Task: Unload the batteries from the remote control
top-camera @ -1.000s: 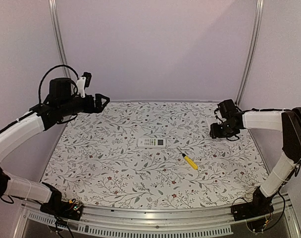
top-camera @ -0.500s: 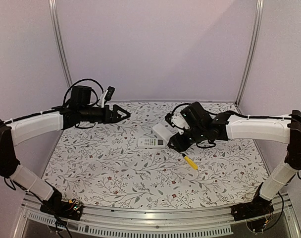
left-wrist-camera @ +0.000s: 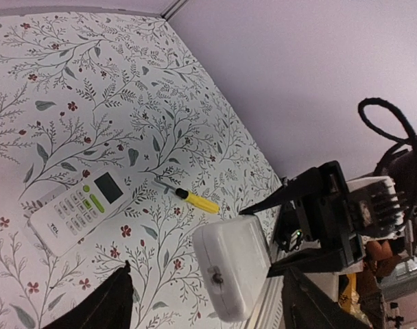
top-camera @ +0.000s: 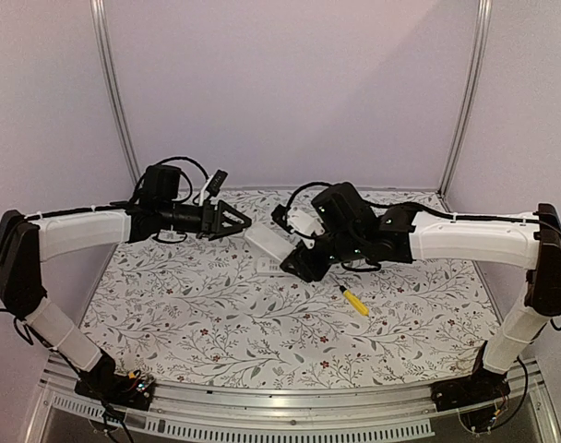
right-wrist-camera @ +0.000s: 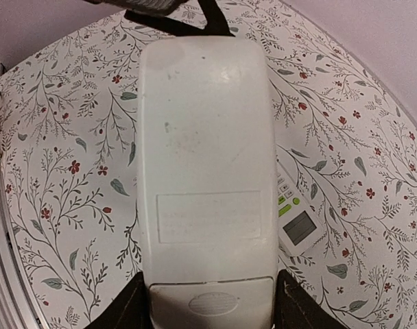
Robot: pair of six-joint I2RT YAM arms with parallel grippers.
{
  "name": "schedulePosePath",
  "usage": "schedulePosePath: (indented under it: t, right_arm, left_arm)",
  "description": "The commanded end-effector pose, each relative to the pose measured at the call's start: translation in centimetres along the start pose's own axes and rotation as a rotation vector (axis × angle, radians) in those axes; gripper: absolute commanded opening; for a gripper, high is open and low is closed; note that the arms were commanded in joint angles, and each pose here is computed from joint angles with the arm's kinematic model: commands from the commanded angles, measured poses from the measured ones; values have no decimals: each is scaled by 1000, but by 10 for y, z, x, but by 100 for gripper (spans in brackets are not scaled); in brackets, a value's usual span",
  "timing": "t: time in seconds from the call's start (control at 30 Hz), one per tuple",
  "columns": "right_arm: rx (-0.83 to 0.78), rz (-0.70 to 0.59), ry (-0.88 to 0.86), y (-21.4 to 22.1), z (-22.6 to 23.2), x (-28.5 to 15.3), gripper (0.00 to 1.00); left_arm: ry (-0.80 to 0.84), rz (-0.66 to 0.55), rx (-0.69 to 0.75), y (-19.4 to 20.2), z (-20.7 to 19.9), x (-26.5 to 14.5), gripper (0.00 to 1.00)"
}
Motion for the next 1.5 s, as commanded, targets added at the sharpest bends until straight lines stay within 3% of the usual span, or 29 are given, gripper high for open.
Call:
schedulePosePath:
  t: [0.0, 0.37, 0.73, 1.17, 1.3, 1.47]
  right_arm:
    - [-47, -44, 4, -18, 4, 1, 47]
    - [-109, -30, 41, -18, 5, 8, 46]
    - [-179, -19, 72, -15, 13, 11, 46]
    - [-220, -19, 128, -14, 8, 13, 46]
    - [-194, -75, 147, -18, 5, 6, 59]
    - [-152, -145, 158, -26, 2, -7, 89]
  left_arm:
    - [90, 58, -36, 14, -10, 11, 65]
    - [169, 109, -90, 27, -16, 22, 44]
    - [177, 120, -112, 30, -14, 24, 34]
    - [202, 129, -130, 33, -15, 25, 11]
    - [212, 129, -129, 33, -17, 25, 4]
    - [231, 111, -118, 28, -23, 22, 0]
Point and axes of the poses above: each gripper's point midway between its finger pads, its own x axis out along the fingers, its own z axis along the line the jaws close on, y = z × x, the point moved 1 cm from there along -x, back along the fingers, and after that the axes turned 3 degrees about x, right-handed, at the moved point
